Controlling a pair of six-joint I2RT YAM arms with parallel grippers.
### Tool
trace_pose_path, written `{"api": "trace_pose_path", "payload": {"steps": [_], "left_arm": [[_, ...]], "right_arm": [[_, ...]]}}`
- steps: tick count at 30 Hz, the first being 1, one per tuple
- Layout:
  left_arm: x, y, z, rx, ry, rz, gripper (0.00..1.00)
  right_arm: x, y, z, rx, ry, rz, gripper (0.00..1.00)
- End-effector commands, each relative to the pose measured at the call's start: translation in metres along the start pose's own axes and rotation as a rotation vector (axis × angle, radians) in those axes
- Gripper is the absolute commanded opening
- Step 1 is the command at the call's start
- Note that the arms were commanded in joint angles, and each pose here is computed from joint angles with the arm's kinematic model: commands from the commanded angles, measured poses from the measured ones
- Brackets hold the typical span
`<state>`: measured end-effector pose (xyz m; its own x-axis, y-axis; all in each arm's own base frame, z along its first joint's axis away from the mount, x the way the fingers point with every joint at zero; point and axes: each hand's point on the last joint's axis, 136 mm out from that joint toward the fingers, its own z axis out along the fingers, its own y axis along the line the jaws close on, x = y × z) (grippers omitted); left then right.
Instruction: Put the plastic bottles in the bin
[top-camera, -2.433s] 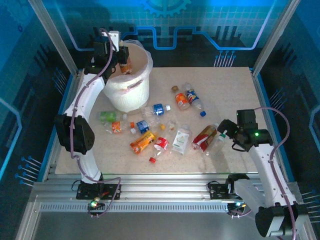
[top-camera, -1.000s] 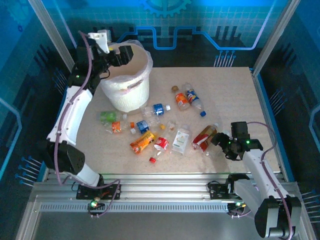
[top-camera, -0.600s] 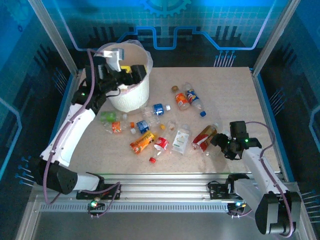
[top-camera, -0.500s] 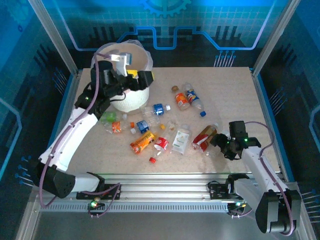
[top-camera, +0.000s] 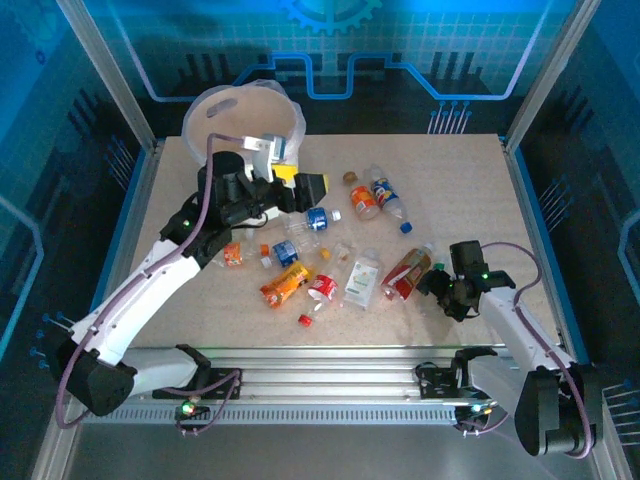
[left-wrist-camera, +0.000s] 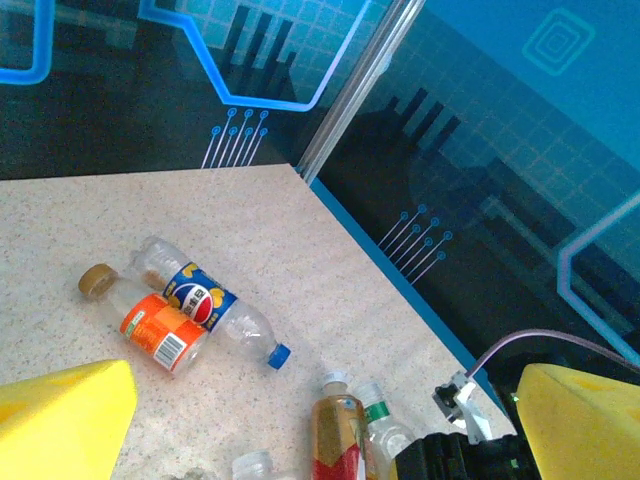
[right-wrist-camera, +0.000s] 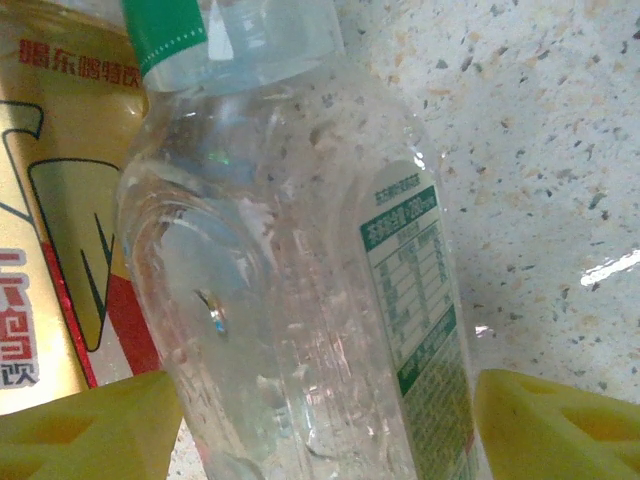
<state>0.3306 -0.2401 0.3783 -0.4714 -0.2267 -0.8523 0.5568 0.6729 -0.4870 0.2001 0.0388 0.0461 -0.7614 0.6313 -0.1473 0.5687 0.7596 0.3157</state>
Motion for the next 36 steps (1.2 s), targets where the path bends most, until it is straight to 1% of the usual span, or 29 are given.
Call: {"api": "trace_pose_path", "payload": {"steps": [1,9,12,15,18,20,23,30,33,36], "left_arm": [[-0.009,-0.005,-0.007,0.003,-0.060,-0.022,0.99],[-0.001,-0.003,-0.004,0.008,-0.064,-0.065,0.99],[0.002,-0.003,-0.002,0.007,-0.058,-0.066,0.99],[0.003,0.000,-0.001,-0.002,-0.056,-0.069,0.99],[0.005,0.002,0.001,-0.014,-0.051,-0.075,0.99],[0.007,0.007,0.001,-0.036,-0.053,-0.081,0.99],[0.008,0.012,0.001,-0.057,-0.060,-0.091,0.99],[0.011,0.018,0.002,-0.080,-0.064,-0.106,0.99],[0.012,0.022,0.004,-0.092,-0.063,-0.110,0.99],[0.013,0.022,0.007,-0.092,-0.056,-0.119,0.99]], "right_arm": [[0.005,-0.012,0.008,0.062,0.009,0.006,0.77],[0.002,-0.016,0.020,0.110,0.021,0.007,0.79],[0.001,-0.017,0.023,0.122,0.023,0.003,0.78],[-0.001,-0.017,0.022,0.130,0.017,-0.008,0.74],[-0.005,-0.018,0.016,0.150,0.000,-0.025,0.65],[-0.009,-0.019,0.009,0.160,-0.019,-0.038,0.59],[-0.016,-0.019,-0.005,0.173,-0.066,-0.061,0.53],[-0.045,-0.002,-0.050,0.147,-0.219,-0.132,0.41],[-0.058,0.019,-0.071,0.075,-0.295,-0.184,0.37],[-0.066,0.053,-0.095,-0.052,-0.376,-0.266,0.36]]}}
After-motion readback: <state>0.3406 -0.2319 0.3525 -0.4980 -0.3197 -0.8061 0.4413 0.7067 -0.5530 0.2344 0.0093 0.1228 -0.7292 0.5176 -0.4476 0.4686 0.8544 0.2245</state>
